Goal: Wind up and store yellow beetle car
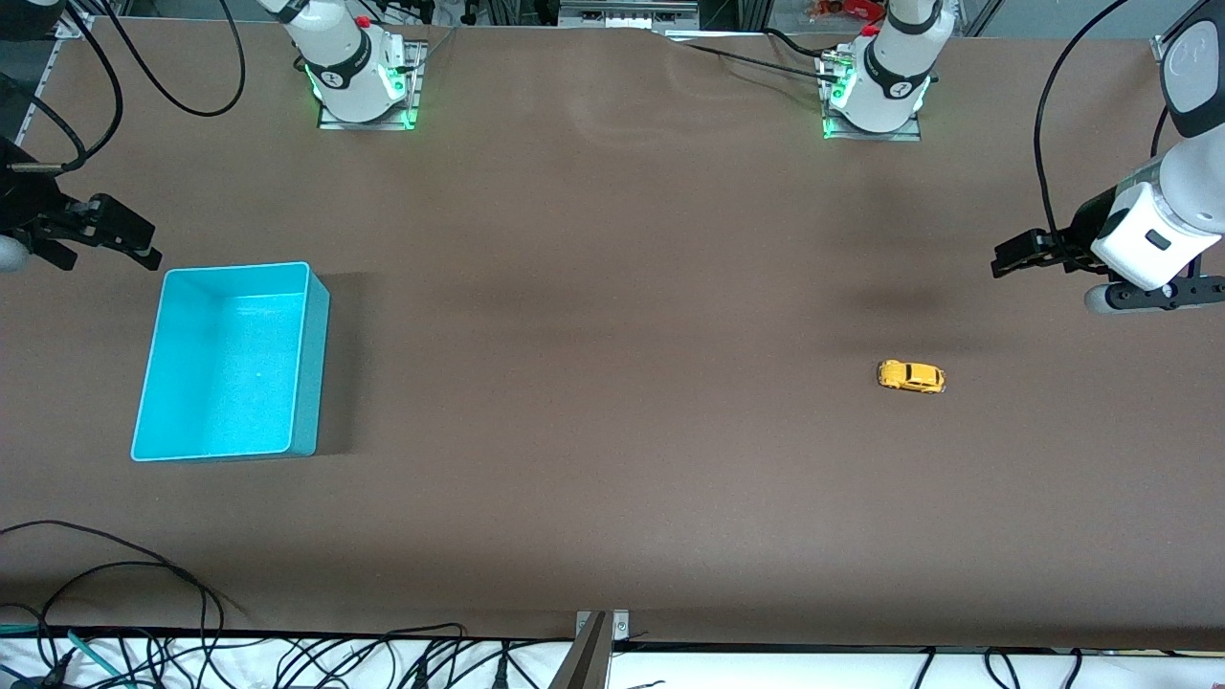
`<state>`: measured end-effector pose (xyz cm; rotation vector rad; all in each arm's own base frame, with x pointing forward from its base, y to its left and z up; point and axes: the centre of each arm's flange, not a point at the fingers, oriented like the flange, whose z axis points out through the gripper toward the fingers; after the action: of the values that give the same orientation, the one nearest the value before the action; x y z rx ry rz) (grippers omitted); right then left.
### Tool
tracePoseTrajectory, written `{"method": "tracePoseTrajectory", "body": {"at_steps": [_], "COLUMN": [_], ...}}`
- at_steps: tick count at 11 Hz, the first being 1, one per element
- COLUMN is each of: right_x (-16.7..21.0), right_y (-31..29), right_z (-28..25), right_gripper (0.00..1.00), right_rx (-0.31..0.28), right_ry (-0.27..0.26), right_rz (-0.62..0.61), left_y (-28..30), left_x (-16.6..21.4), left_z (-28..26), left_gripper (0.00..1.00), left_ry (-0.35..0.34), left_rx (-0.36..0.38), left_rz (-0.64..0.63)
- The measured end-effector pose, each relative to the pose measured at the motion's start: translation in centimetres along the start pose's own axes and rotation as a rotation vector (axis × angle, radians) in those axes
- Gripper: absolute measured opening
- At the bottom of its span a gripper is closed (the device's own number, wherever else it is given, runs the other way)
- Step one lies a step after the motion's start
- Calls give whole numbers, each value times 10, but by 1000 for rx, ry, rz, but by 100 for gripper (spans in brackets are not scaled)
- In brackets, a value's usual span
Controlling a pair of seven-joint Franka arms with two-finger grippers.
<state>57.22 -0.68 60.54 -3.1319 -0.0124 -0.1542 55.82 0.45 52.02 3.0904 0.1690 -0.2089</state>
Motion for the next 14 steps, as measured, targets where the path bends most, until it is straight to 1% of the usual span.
{"method": "tracePoseTrajectory", "body": {"at_steps": [3, 4, 6, 10, 11, 14], "right_x": [0, 0, 0, 0, 0, 0], "right_y": [0, 0, 0, 1, 1, 1], "right_z": [0, 0, 0, 0, 0, 0], "right_gripper": [100, 100, 100, 100, 100, 100], "right_rx": [0, 0, 0, 0, 0, 0], "right_ry": [0, 0, 0, 0, 0, 1], "right_rz": [0, 0, 0, 1, 1, 2], "left_y": [0, -1, -3, -4, -4, -5], "left_x": [0, 0, 0, 16, 23, 50], "left_z": [0, 0, 1, 32, 43, 88], "left_gripper": [100, 100, 100, 100, 100, 100], "left_ry": [-2, -2, -5, -41, -37, 37], "left_rx": [0, 0, 0, 16, 19, -7], "left_rz": [-1, -17, -93, -436, -534, -916]}}
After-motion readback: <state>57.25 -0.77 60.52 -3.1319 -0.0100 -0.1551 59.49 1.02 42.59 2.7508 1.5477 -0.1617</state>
